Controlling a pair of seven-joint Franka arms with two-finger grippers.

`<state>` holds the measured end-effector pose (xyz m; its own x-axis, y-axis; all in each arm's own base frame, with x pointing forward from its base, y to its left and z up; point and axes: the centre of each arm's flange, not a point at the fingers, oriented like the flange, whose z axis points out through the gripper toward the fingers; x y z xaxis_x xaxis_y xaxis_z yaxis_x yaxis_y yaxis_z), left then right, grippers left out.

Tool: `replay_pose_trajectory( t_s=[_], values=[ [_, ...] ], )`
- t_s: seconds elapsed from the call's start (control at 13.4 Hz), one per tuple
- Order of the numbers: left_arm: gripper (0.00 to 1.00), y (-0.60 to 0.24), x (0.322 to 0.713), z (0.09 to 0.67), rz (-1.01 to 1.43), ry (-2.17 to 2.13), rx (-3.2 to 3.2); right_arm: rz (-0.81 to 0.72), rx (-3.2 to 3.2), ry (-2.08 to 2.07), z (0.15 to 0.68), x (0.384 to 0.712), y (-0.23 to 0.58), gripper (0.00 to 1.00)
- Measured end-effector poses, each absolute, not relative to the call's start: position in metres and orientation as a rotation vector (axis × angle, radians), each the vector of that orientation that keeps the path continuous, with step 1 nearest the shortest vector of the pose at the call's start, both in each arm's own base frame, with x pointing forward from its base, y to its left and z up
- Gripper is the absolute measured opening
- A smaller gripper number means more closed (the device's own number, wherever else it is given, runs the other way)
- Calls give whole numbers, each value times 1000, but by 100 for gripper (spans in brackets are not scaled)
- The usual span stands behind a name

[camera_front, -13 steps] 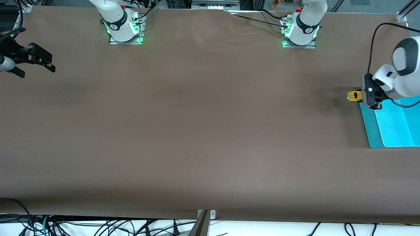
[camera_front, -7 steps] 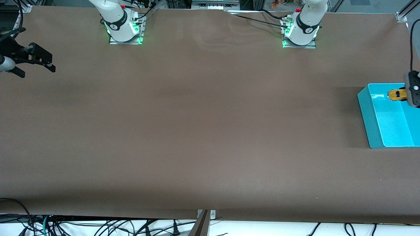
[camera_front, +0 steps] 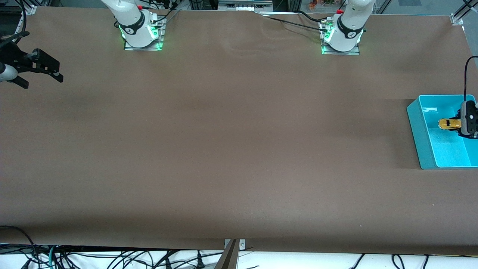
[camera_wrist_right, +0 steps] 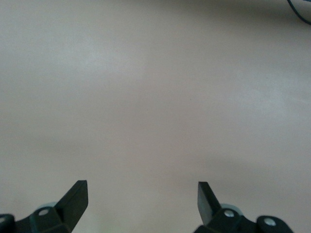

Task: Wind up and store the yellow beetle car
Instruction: 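Lift the car with the left gripper over the blue tray, then lower the car into the tray and open the left gripper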

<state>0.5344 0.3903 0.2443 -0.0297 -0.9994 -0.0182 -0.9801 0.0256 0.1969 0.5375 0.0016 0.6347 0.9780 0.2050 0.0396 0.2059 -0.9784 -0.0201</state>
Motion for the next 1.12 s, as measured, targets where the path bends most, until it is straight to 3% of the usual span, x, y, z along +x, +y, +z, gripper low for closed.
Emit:
replay_pose_trajectory(
  t_s=[0.52,0.67,0.97,1.12],
  values=[
    [46,407,526,208,-181,-2179,2084,-58,-3100,-322,635,537,2,100],
    [59,408,527,209,-180,-2183,2084,-58,-3100,-322,635,537,2,100],
    [100,410,532,222,-181,-2188,2095,-57,-3100,-322,635,537,2,100],
    [100,408,537,252,-204,-2155,2120,-57,-3100,-322,635,537,2,100]
  ],
)
